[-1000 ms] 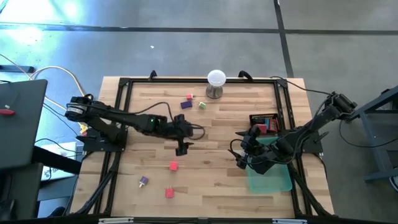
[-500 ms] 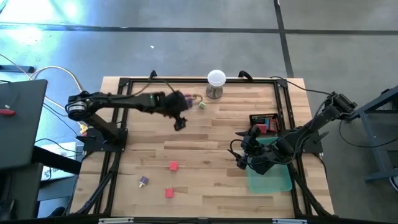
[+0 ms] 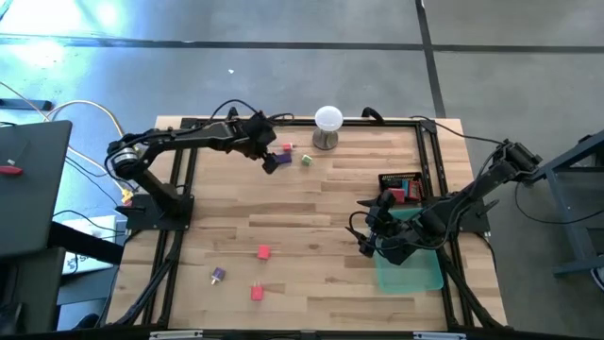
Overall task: Pick & Place Office items
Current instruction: Put the violet digital clock into the black basket
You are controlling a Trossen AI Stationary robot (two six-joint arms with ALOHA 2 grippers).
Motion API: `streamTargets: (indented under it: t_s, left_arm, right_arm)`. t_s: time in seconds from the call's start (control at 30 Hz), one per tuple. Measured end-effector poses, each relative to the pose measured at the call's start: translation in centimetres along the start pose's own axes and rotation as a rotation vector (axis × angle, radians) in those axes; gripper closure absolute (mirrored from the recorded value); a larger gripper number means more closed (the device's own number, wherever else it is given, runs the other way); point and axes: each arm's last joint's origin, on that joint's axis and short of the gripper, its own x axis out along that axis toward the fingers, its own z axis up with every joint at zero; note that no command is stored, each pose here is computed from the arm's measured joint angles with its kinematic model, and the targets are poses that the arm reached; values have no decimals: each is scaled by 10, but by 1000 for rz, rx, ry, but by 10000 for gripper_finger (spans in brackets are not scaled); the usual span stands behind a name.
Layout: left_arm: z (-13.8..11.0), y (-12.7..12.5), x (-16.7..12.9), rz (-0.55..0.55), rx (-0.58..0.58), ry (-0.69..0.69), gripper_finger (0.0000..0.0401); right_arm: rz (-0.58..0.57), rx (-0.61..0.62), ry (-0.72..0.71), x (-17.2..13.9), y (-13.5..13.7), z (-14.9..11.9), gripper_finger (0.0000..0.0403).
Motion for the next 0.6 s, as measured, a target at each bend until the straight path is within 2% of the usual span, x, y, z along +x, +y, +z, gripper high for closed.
streamTargets:
  t_s: [0.2, 0.47, 0.6]
  left_arm:
    - [1, 4, 27, 84, 75, 0, 107]
    - [-1, -3, 42, -26, 207, 12, 107]
    - [1, -7, 43, -30, 260, -18, 107]
  right_arm:
    - [-1, 0, 0, 0, 0, 0, 29]
    - [-1, 0, 0, 0, 0, 0, 29]
    - [-2, 0, -2, 0, 0, 0, 29]
